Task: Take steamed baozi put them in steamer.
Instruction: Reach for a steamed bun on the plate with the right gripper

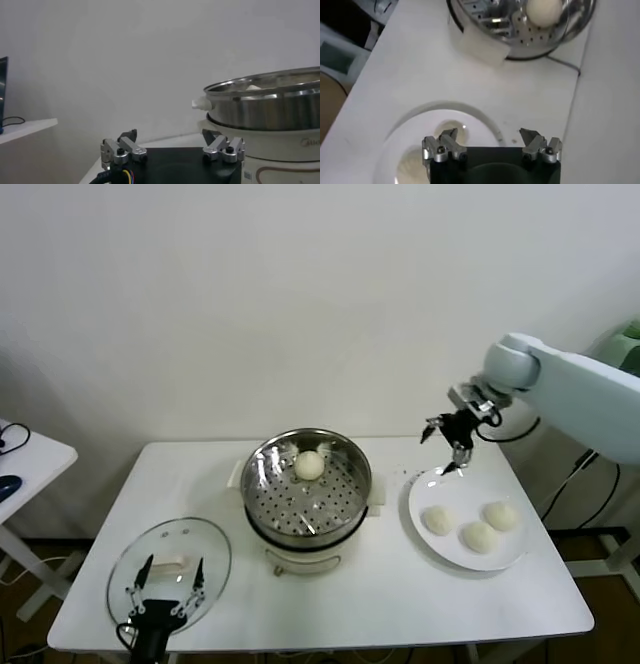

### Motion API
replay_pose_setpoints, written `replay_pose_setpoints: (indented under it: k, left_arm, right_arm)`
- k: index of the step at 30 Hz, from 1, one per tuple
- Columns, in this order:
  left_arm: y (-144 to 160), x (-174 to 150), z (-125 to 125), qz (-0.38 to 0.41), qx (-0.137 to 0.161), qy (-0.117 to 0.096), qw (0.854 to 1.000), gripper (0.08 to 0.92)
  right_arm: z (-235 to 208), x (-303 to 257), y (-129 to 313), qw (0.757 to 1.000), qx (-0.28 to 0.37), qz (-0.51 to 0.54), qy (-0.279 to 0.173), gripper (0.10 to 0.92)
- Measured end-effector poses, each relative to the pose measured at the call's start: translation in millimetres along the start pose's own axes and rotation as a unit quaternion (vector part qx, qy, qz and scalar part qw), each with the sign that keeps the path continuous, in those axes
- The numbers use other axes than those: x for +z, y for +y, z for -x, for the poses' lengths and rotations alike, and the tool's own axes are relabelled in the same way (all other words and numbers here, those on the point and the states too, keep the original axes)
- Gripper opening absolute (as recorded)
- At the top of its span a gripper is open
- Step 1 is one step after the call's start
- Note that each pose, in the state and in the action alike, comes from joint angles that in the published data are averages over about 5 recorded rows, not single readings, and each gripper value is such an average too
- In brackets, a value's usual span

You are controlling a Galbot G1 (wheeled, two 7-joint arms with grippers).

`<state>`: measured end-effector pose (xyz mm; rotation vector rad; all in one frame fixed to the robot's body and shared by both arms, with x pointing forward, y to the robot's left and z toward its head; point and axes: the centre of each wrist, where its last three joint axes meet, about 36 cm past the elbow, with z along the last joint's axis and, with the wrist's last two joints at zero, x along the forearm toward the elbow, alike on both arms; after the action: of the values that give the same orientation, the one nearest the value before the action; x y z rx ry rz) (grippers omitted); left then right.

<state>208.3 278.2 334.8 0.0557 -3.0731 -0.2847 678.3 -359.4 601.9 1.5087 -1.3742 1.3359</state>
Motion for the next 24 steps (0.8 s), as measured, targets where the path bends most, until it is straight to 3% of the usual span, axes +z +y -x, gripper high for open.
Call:
replay_pose_setpoints:
  k: [11,24]
  left_arm:
    - [-0.5,1.2,-3.6,-0.002,-0.003,0.003,1.000,0.823]
    - [0.0,3.1,-7.2,-0.003,-0.007,0.007,1.000,0.823]
  right_arm:
    - [71.6,34.7,28.6,0.998,-0.029,0.062,0.012,0.823]
    - [122.3,37.7,27.9,0.996,-0.040,0.075,0.028,0.823]
